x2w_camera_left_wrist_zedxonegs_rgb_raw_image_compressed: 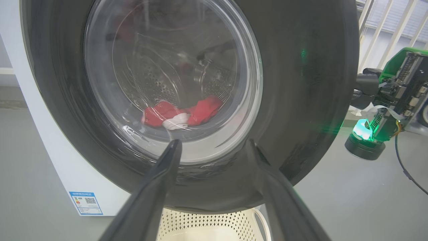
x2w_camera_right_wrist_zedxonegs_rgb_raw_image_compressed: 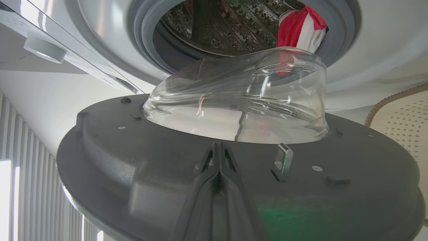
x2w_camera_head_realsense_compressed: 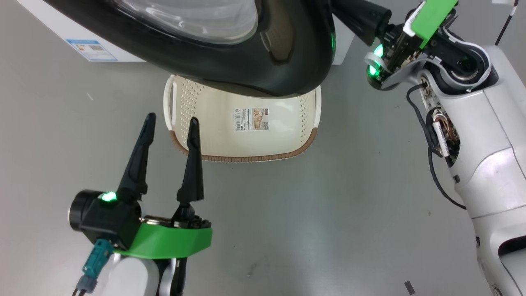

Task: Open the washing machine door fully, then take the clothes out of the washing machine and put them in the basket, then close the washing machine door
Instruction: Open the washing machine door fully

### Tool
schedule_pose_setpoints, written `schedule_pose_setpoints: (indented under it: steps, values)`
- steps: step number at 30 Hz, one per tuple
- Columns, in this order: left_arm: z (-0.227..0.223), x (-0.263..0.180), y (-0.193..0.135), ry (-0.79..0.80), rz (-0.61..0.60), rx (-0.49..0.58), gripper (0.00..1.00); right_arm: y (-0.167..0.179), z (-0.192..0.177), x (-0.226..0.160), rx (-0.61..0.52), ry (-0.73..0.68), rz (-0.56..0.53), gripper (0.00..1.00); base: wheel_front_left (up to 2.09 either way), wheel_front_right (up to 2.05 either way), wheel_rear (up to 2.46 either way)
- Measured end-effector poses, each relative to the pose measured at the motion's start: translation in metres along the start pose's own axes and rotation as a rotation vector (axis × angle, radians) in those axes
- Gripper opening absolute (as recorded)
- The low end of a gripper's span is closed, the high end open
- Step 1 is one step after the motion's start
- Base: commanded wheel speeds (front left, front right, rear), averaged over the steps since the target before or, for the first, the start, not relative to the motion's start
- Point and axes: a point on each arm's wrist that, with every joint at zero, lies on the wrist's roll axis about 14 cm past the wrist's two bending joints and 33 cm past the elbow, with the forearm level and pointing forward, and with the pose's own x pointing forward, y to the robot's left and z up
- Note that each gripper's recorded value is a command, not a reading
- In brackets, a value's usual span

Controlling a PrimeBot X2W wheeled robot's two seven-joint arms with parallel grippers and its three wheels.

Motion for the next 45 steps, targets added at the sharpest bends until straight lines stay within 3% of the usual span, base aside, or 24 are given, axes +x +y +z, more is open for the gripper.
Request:
schedule_pose_setpoints:
  steps: [18, 45]
  values:
    - [0.031, -0.009, 0.004, -0.062, 0.020, 0.015, 1.00, -0.005, -0.041, -0.014, 0.031, 0.069, -0.013, 0.00, 0.00, 0.00, 0.00]
    - [0.075, -0.070, 0.038, -0.125, 0.140, 0.031, 1.00, -0.003, -0.134, -0.015, 0.065, 0.222, -0.040, 0.00, 0.00, 0.00, 0.00]
